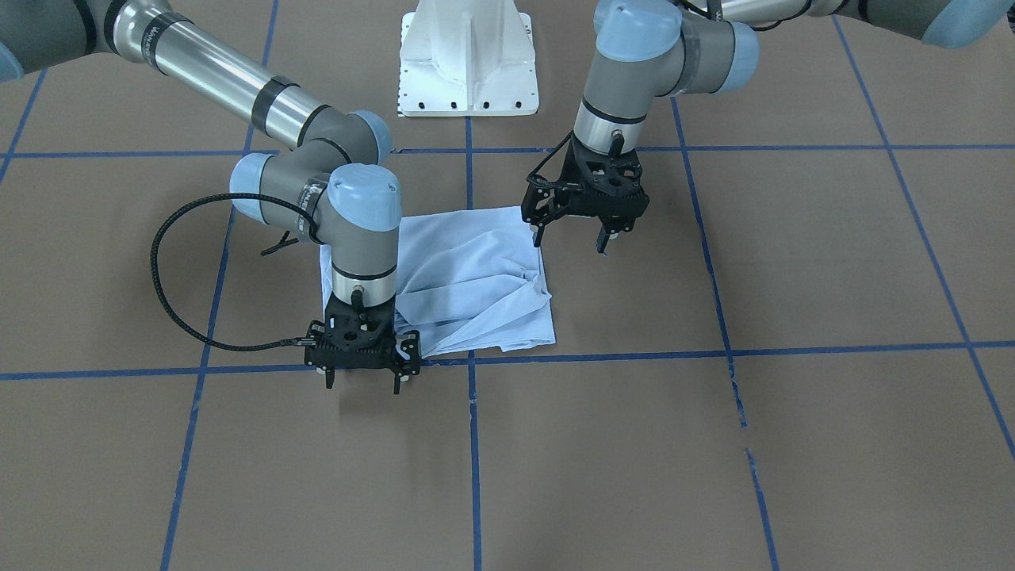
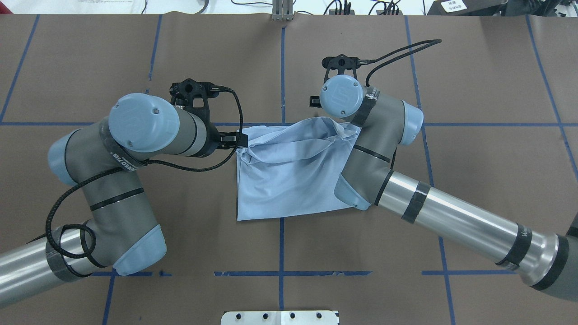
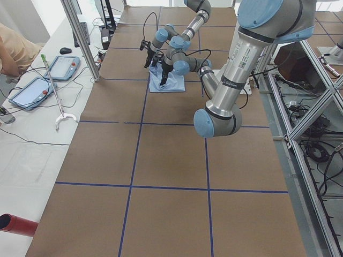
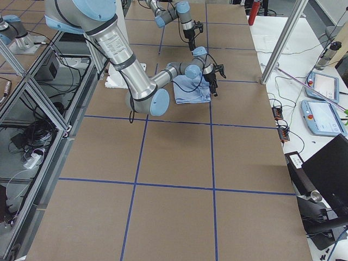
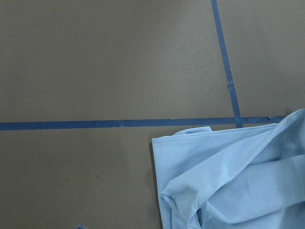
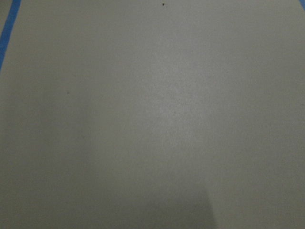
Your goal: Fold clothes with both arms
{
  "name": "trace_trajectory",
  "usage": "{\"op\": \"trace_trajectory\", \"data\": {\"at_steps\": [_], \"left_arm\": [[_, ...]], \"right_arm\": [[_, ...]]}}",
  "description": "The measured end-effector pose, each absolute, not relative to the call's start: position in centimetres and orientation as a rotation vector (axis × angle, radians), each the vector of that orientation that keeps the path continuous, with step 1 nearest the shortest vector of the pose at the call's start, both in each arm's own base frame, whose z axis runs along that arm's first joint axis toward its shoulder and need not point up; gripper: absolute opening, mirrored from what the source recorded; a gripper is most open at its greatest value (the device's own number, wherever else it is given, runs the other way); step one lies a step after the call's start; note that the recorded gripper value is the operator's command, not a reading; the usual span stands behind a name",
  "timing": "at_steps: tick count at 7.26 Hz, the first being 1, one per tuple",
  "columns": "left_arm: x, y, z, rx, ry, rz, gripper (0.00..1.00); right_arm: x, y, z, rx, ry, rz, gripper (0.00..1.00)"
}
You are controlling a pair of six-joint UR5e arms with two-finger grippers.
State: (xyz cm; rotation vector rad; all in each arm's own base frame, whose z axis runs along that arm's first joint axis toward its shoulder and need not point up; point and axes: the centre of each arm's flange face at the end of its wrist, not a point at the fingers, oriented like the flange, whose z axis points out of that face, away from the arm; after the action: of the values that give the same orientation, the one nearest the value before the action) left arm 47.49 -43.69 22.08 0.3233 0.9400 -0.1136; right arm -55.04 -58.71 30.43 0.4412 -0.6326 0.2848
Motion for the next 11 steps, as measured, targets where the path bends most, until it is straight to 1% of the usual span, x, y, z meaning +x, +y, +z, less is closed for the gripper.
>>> {"op": "trace_trajectory", "data": {"at_steps": [2,4,5,7,11], "left_arm": [[50.4,-41.8,23.3,0.272,0.934,-0.124,1.00],[54.7,-39.3,24.7,0.259,0.903,-0.111,1.00],[56.2,-39.1,24.9,0.259,0.888,-0.114,1.00],[58.3,-40.4,25.1,0.261,0.856,-0.131,1.00],[59.1,-44.6,26.0,0.275,0.815,-0.171,1.00]], "right_arm": [[-51.2,-62.9,30.2,0.370,-0.714,0.313,1.00],[-49.7,-64.2,29.0,0.341,-0.756,0.312,1.00],[-49.5,-64.2,29.0,0.338,-0.760,0.311,1.00],[-49.4,-64.2,29.1,0.337,-0.761,0.310,1.00],[-49.3,-64.2,29.4,0.337,-0.758,0.309,1.00]]}}
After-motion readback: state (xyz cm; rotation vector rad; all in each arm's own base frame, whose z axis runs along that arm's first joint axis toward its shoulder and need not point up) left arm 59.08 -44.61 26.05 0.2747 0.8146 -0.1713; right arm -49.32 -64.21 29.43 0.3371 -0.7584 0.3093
